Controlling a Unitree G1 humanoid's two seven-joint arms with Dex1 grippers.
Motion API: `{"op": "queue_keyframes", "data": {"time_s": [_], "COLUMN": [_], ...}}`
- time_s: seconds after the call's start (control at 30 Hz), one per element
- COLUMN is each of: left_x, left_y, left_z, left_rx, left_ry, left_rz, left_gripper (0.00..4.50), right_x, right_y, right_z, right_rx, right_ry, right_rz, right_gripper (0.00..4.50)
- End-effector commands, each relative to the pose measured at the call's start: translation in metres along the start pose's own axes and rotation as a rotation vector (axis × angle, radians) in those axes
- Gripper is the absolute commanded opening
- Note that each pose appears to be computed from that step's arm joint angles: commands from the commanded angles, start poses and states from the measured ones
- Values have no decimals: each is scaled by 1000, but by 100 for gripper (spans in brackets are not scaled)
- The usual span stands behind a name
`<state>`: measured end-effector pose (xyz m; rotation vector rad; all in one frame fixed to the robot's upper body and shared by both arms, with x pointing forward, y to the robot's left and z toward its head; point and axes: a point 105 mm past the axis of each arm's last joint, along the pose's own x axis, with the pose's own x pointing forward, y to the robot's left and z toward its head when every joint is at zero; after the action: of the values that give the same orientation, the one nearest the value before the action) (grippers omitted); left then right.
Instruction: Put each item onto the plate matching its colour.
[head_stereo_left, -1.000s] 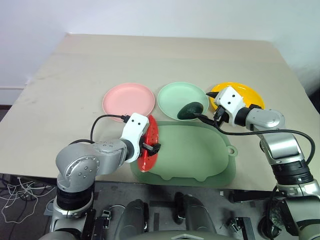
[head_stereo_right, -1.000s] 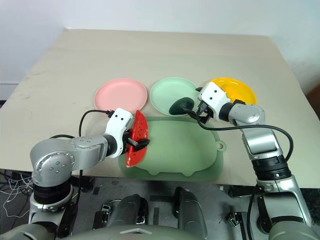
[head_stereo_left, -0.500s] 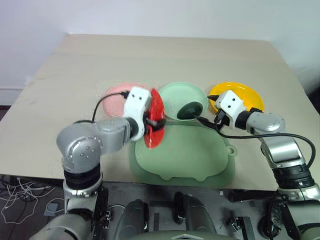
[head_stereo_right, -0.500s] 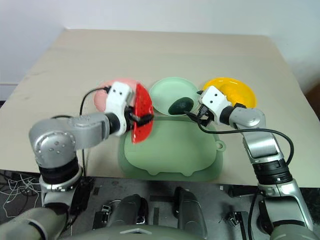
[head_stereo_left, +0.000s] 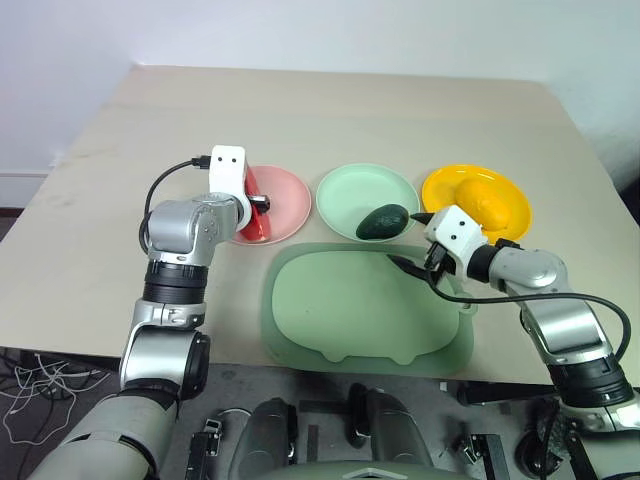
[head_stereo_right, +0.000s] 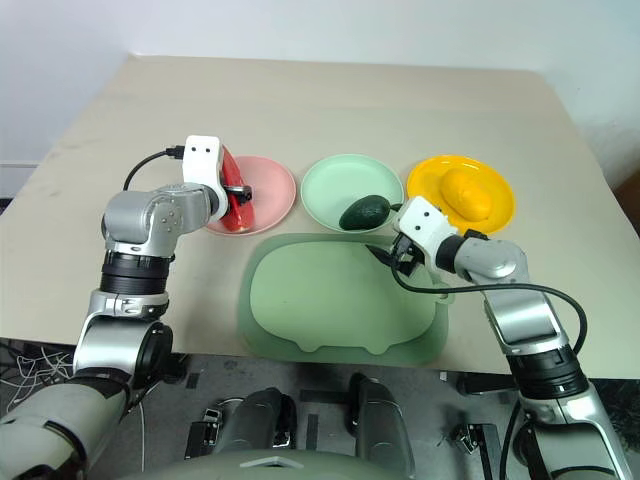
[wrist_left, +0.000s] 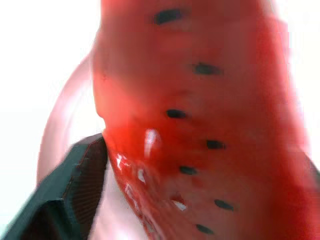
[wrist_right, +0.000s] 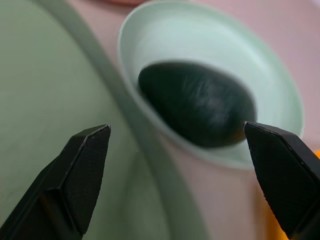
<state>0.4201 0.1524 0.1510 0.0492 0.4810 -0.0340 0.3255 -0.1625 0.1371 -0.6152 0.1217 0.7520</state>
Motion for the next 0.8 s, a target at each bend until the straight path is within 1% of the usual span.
{"op": "queue_keyframes", "data": {"time_s": [0.03,0.13,0.27,0.4,0.5,0.57,0.63,0.67,0.7,0.73,0.8], "left_x": [-1,-9,-27,-53,-70,-81,-94,-100,-108,-114,-123], "left_y": [-9,-14,-6,14,25,43,61,64,71,74,83], "left_z": [16,29,41,45,45,35,16,6,-11,-22,-52], "left_rx": [9,-51,-73,-83,-67,22,145,173,184,190,204], "left_ry": [-66,-114,-180,-246,-333,-372,-391,-394,-395,-396,-361], "left_rz": [-36,-84,-89,-96,-109,-47,-1,-9,-27,-40,-50], "left_gripper": [448,448,448,448,448,448,448,448,448,448,448], "right_x": [-17,-30,-47,-58,-62,-66,-69,-70,-71,-73,-77], "right_y": [-12,-20,-28,-37,-43,-43,-40,-39,-37,-36,-30], "right_z": [7,0,-10,-24,-37,-43,-44,-43,-40,-38,-36], "right_rx": [-37,-32,-2,57,69,81,97,105,137,160,231], "right_ry": [-6,25,42,65,98,109,100,90,56,31,-2], "right_rz": [-63,-88,-110,-143,-169,-168,-153,-146,-135,-127,-85], "right_gripper": [450,450,450,450,450,450,450,450,450,450,450]}}
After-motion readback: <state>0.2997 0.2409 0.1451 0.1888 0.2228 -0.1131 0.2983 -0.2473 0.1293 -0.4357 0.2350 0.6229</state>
